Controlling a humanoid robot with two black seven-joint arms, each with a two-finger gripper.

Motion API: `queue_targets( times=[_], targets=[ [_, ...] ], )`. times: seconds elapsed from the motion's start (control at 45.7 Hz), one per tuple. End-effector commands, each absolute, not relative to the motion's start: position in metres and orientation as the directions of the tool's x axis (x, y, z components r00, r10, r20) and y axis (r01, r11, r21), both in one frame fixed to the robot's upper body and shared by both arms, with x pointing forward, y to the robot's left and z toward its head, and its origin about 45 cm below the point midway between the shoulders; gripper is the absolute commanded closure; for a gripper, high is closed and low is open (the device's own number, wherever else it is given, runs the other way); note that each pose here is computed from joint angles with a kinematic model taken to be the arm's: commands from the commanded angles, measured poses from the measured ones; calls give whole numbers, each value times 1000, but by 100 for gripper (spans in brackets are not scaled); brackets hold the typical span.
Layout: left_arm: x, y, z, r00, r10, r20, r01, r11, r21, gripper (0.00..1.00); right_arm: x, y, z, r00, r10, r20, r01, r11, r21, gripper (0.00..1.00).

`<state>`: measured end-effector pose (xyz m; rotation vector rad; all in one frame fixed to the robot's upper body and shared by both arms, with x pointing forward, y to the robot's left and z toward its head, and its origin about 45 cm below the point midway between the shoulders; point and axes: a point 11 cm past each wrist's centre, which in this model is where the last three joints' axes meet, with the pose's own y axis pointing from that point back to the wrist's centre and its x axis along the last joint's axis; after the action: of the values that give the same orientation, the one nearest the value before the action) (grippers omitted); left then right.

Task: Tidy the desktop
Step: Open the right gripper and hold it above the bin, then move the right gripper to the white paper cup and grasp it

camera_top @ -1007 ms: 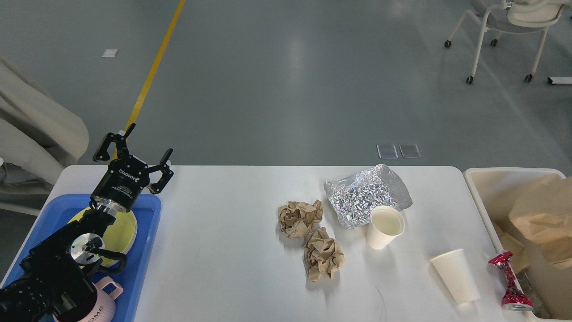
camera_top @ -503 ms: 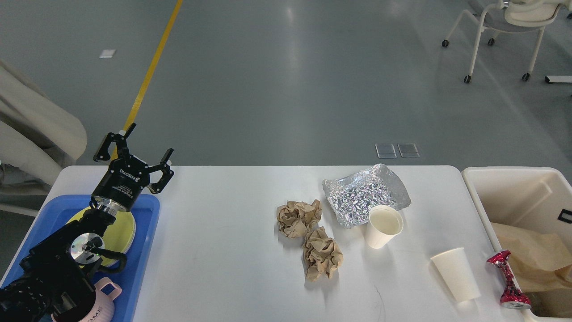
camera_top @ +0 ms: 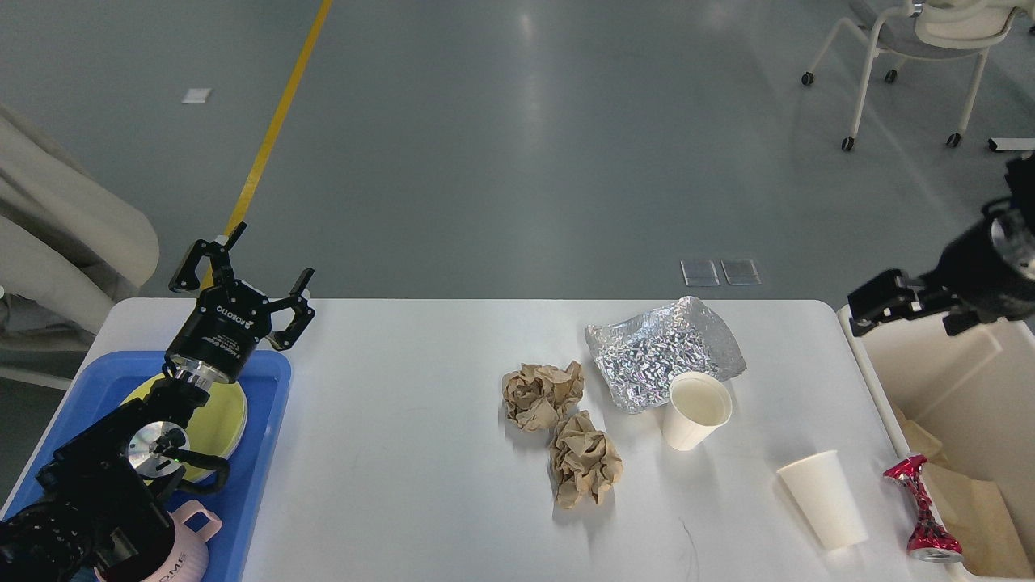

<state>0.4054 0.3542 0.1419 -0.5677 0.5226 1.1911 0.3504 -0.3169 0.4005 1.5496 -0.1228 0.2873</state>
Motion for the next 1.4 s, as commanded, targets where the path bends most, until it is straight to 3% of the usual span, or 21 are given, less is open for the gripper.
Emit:
queue_targets(
  times=[0.0, 0.066, 0.197, 0.328, 0.482, 0.591, 0.766, 1.16, 1.27, 1.379],
  targets=[
    [405, 354, 141, 285, 705, -650, -955, 265, -132, 0, 336, -243, 447, 958, 204, 200, -166, -173, 971, 0],
    [405, 354, 142, 287, 704, -649, -955, 266, -133, 0, 331, -221, 462, 947, 237, 216, -164, -219, 962, 0],
    [405, 354, 141, 285, 705, -650, -955, 265, -132, 0, 333, -200, 456, 930, 299, 214, -169, -167, 971, 0],
    [405, 354, 142, 286, 704, -650, -955, 265, -134, 0, 353, -202, 387, 931, 283, 229, -187, -169, 968, 0],
    [405, 354, 142, 286, 704, -650, -955, 265, -134, 0, 375, -226, 284, 934, 273, 230, -223, -58, 973, 0],
    [405, 354, 142, 288, 704, -649, -954, 267, -134, 0, 381, -241, 235, 952, 215, 218, -219, -19, 976, 0],
    [405, 354, 142, 287, 704, -650, -955, 266, -133, 0, 399, -263, 189, 953, 144, 267, -277, 55, 959, 0],
    [405, 354, 141, 287, 704, -650, -955, 267, -132, 0, 373, -282, 134, 957, 108, 268, -275, 52, 960, 0],
    [405, 354, 141, 286, 705, -649, -955, 266, -131, 0, 365, -286, 116, 946, 90, 311, -315, 36, 948, 9],
    [405, 354, 142, 287, 704, -650, -955, 266, -133, 0, 363, -288, 109, 935, 87, 343, -346, 31, 938, 47]
  ],
)
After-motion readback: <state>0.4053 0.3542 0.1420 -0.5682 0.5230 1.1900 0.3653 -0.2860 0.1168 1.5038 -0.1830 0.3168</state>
